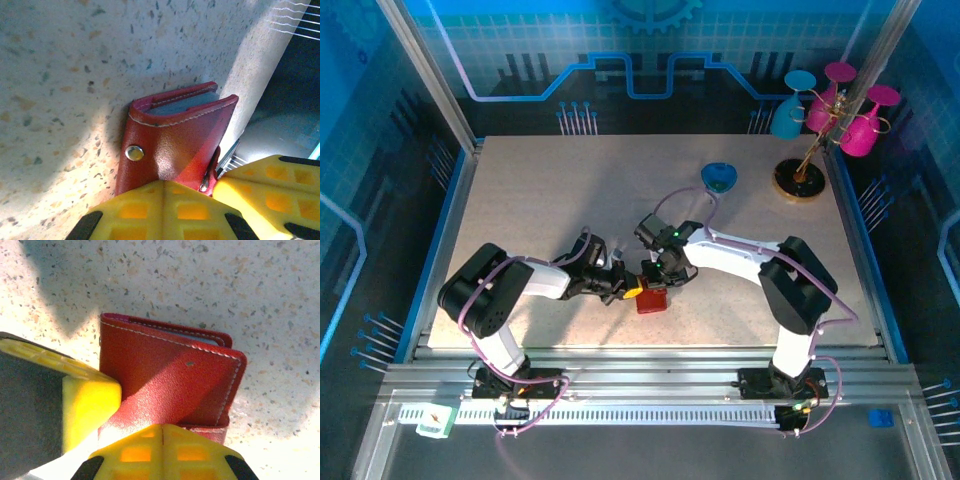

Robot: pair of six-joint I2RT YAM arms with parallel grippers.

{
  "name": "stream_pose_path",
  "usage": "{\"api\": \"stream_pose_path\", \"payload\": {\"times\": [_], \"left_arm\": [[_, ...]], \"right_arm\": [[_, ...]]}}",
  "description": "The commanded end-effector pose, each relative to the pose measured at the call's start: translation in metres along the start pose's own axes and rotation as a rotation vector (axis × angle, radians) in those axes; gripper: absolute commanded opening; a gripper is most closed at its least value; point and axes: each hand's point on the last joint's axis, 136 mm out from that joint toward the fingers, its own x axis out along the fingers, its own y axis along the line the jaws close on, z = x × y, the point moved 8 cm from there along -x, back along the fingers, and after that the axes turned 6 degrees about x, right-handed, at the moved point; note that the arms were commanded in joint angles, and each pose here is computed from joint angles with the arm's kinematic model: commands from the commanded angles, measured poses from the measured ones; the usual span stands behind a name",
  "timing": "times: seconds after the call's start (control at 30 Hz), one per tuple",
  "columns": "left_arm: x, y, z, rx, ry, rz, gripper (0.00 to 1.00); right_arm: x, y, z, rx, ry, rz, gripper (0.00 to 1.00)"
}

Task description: Take the credit cards out of the card holder

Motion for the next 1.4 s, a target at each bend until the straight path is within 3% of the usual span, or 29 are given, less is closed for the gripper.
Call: {"api": "stream_pose_path", "payload": {"times": [0.0, 0.23, 0.4, 0.6, 0.7, 1.03, 1.37], "left_arm": [[-0.002, 0.034, -0.007, -0.103, 0.020, 0.154, 0.00], [-0.006, 0.032, -0.002, -0.098, 0.016, 0.169, 0.00], [-0.007, 0.024, 0.002, -0.080, 0.018, 0.166, 0.00], [-0.004, 0.022, 0.005, -0.084, 0.024, 0.150, 0.00], [-0.003, 0.023, 0.004, -0.089, 0.027, 0.145, 0.00], [0.001, 0.031, 0.001, -0.112, 0.038, 0.120, 0.00], [0.004, 0.037, -0.001, -0.131, 0.038, 0.092, 0.00]], "right_arm": [[-0.014, -0.012, 0.000, 0.058, -0.013, 0.045, 0.00], [-0.019, -0.029, 0.001, 0.099, -0.018, 0.073, 0.00], [-0.018, -0.020, 0.002, 0.061, 0.001, 0.152, 0.00], [-0.008, -0.002, -0.002, -0.018, 0.032, 0.040, 0.28], [-0.004, 0.003, -0.001, -0.037, 0.033, -0.024, 0.36], [0.015, 0.010, -0.002, -0.080, 0.047, -0.112, 0.43], [0.027, 0.008, -0.004, -0.107, 0.055, -0.164, 0.39]]}}
